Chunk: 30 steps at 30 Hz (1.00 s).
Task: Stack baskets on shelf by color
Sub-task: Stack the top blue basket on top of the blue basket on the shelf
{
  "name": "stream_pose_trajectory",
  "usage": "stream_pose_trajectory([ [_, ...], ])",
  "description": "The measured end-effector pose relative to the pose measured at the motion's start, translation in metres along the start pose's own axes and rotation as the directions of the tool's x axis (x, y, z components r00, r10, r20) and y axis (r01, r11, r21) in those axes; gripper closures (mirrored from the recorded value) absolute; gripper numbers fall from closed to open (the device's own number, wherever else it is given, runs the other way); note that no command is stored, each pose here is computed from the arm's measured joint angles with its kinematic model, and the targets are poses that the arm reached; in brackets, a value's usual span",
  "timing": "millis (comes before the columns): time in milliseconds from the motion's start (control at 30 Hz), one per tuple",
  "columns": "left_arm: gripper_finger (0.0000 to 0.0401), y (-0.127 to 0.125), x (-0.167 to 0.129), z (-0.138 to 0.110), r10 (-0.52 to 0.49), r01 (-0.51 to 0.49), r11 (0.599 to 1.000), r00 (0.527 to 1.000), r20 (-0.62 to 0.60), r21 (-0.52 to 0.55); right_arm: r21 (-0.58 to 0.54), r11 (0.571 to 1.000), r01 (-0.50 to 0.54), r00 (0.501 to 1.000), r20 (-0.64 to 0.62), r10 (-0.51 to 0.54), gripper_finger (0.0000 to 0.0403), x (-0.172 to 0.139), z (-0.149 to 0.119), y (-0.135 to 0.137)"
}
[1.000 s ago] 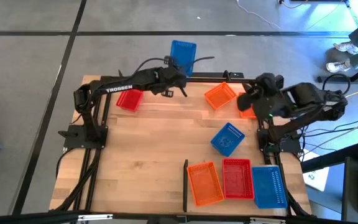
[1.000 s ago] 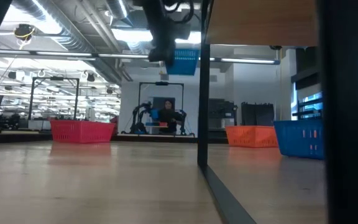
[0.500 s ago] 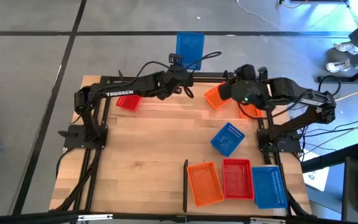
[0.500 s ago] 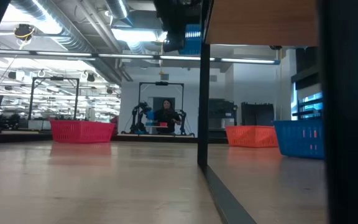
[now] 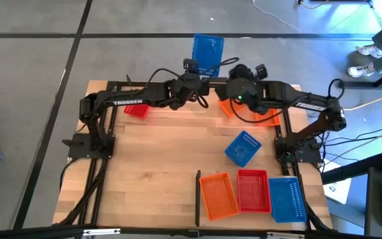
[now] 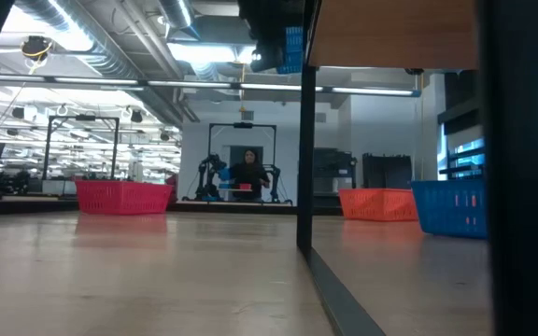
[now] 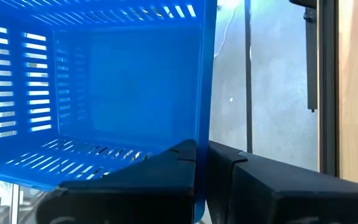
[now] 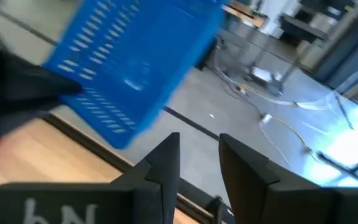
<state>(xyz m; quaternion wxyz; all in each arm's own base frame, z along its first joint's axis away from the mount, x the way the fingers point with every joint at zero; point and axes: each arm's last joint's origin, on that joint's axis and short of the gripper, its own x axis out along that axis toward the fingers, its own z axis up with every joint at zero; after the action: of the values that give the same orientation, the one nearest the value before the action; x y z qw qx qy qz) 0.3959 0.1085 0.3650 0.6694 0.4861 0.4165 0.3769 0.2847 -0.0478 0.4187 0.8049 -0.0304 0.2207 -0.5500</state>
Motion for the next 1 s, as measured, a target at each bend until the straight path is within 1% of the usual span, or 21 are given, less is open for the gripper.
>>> stream_pose_trajectory([
  [67,0.0401,0.0,0.0,0.0,0.0,0.0,1.0,1.0,0.002,0.009,-0.006,0.999,-0.04,0.999,0.017,0.04,0.0292,0.0,0.004,0.002],
  [200,0.0401,0.0,0.0,0.0,-0.002,0.002,0.998,1.0,0.004,0.069,-0.044,0.991,-0.13,0.991,0.036,0.132,0.0292,0.001,0.01,0.006],
  [400,0.0401,0.0,0.0,0.0,-0.002,0.001,0.996,1.0,0.004,0.087,-0.082,0.963,-0.255,0.967,-0.007,0.255,0.0292,0.007,0.01,0.006],
  [467,0.0401,0.0,0.0,0.0,-0.002,0.002,0.995,1.0,0.004,0.1,-0.133,0.957,-0.257,0.966,-0.009,0.258,0.0292,0.007,0.01,0.004],
  [500,0.0401,0.0,0.0,0.0,-0.002,0.002,0.994,1.0,0.004,0.105,-0.177,0.95,-0.256,0.966,-0.009,0.259,0.0292,0.007,0.01,0.003],
  [600,0.0401,0.0,0.0,0.0,-0.001,0.001,0.994,1.0,0.001,0.108,-0.299,0.921,-0.251,0.965,0.001,0.264,0.0292,0.002,0.012,-0.005],
  [633,0.0401,0.0,0.0,0.0,-0.002,0.002,0.993,1.0,0.0,0.119,-0.339,0.905,-0.256,0.962,0.005,0.273,0.0292,0.0,0.013,-0.007],
  [667,0.0401,0.0,0.0,0.0,-0.003,0.003,0.991,1.0,-0.001,0.137,-0.387,0.881,-0.272,0.955,0.003,0.296,0.0292,-0.003,0.013,-0.011],
  [733,0.0401,0.0,0.0,0.0,-0.002,0.003,0.984,1.0,-0.003,0.179,-0.486,0.809,-0.331,0.929,-0.018,0.369,0.0292,-0.008,0.013,-0.016],
  [800,0.0401,-0.001,0.0,0.0,-0.002,0.003,0.975,1.0,-0.005,0.224,-0.561,0.728,-0.394,0.895,-0.052,0.444,0.0292,-0.013,0.01,-0.021],
  [867,0.0401,-0.001,0.0,0.0,-0.004,0.005,0.965,1.0,-0.005,0.263,-0.607,0.674,-0.421,0.878,-0.085,0.471,0.0292,-0.015,0.008,-0.027],
  [900,0.0401,-0.001,0.0,0.0,-0.004,0.005,0.961,1.0,-0.005,0.275,-0.625,0.655,-0.424,0.875,-0.099,0.473,0.0292,-0.015,0.006,-0.029],
  [933,0.0401,-0.001,0.0,0.0,-0.004,0.005,0.959,1.0,-0.005,0.282,-0.632,0.647,-0.426,0.877,-0.112,0.467,0.0292,-0.016,0.005,-0.03],
  [1000,0.0401,-0.001,0.0,0.0,-0.004,0.005,0.959,1.0,-0.005,0.284,-0.63,0.65,-0.425,0.882,-0.125,0.455,0.0292,-0.014,0.004,-0.032],
])
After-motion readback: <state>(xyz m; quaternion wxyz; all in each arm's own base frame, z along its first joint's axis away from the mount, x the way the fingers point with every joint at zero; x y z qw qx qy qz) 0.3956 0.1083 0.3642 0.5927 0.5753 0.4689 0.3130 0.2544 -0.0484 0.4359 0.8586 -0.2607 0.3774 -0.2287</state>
